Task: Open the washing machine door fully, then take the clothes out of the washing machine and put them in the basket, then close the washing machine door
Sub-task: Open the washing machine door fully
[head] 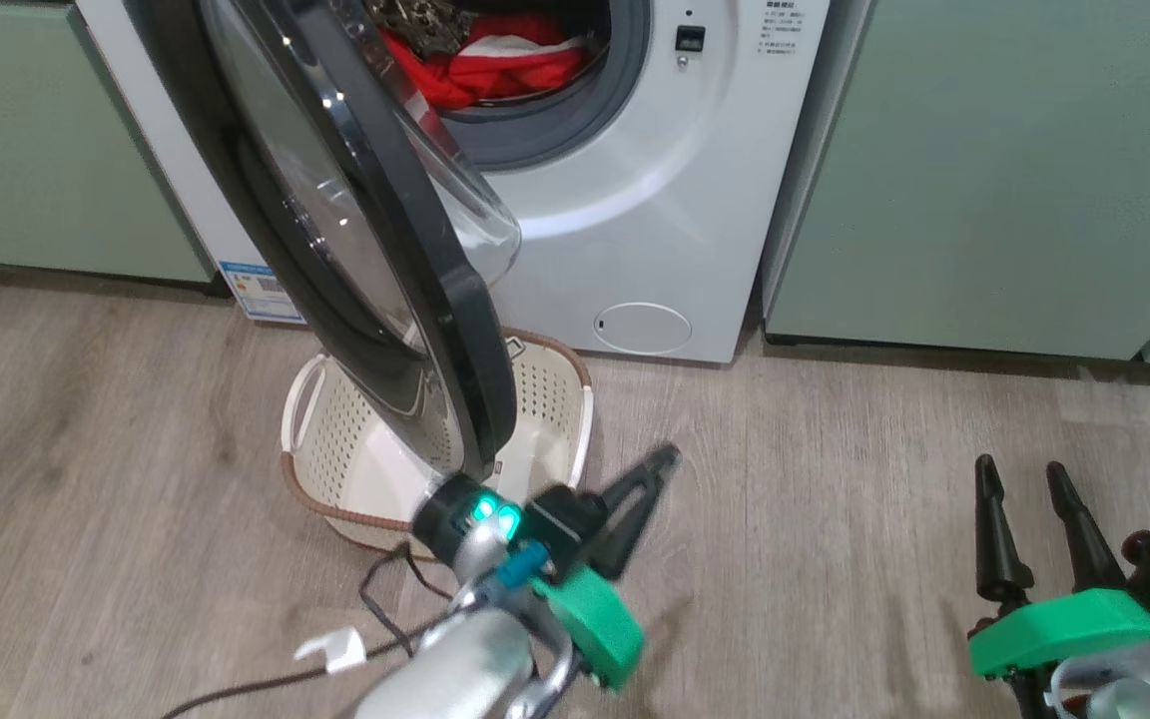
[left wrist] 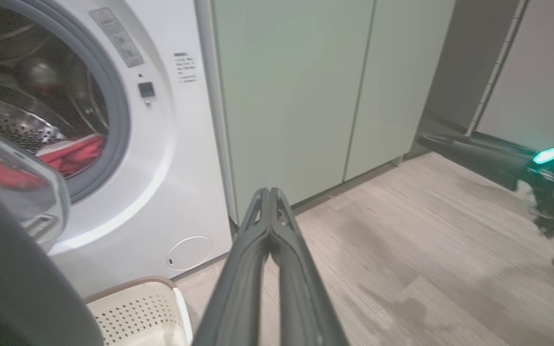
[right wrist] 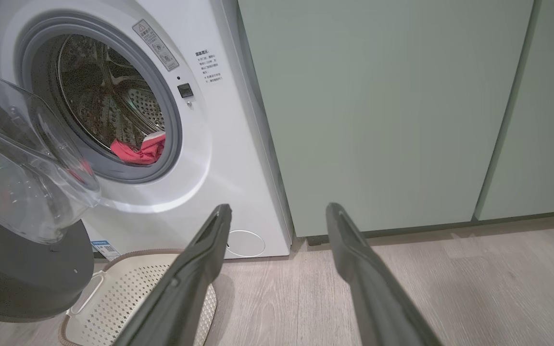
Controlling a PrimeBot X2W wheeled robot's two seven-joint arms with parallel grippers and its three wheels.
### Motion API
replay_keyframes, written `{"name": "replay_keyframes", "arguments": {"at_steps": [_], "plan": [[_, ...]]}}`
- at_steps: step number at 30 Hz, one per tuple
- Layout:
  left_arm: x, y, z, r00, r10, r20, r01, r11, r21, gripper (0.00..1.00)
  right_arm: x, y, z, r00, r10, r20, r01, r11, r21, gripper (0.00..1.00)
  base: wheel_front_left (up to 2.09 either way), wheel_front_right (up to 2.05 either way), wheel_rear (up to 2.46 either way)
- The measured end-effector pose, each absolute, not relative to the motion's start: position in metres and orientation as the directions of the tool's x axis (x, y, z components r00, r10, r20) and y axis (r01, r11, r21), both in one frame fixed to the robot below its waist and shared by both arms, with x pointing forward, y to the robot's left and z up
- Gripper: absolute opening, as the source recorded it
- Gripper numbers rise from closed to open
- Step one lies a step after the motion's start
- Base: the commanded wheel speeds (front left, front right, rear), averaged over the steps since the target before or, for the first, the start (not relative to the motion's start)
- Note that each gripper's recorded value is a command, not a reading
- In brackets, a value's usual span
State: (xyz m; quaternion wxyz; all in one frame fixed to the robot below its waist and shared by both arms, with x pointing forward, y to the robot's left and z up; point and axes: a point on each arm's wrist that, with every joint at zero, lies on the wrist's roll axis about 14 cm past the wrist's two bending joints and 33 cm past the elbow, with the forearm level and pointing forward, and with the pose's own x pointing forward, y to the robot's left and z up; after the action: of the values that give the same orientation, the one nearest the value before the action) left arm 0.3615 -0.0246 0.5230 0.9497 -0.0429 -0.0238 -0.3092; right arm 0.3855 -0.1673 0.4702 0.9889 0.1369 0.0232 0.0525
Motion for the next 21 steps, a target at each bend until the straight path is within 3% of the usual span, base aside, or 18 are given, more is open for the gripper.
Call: {"name": "replay_keyframes", "arguments": {"at_steps": [9, 21], "plan": [[0.402, 0.020, 0.528, 0.911, -0.404, 0.079, 0.411, 0.904, -0.120, 0.00, 0.391, -0.169, 0.462, 0.993, 0.106, -0.053, -0.087, 0.957, 0.275, 1.00, 0.00, 0.00, 0.00], [0.420, 0.052, 0.512, 0.955, -0.294, 0.030, 0.295, 0.940, -0.170, 0.00, 0.403, -0.162, 0.456, 0.989, 0.130, -0.069, -0.107, 0.957, 0.272, 1.00, 0.00, 0.00, 0.00]]}}
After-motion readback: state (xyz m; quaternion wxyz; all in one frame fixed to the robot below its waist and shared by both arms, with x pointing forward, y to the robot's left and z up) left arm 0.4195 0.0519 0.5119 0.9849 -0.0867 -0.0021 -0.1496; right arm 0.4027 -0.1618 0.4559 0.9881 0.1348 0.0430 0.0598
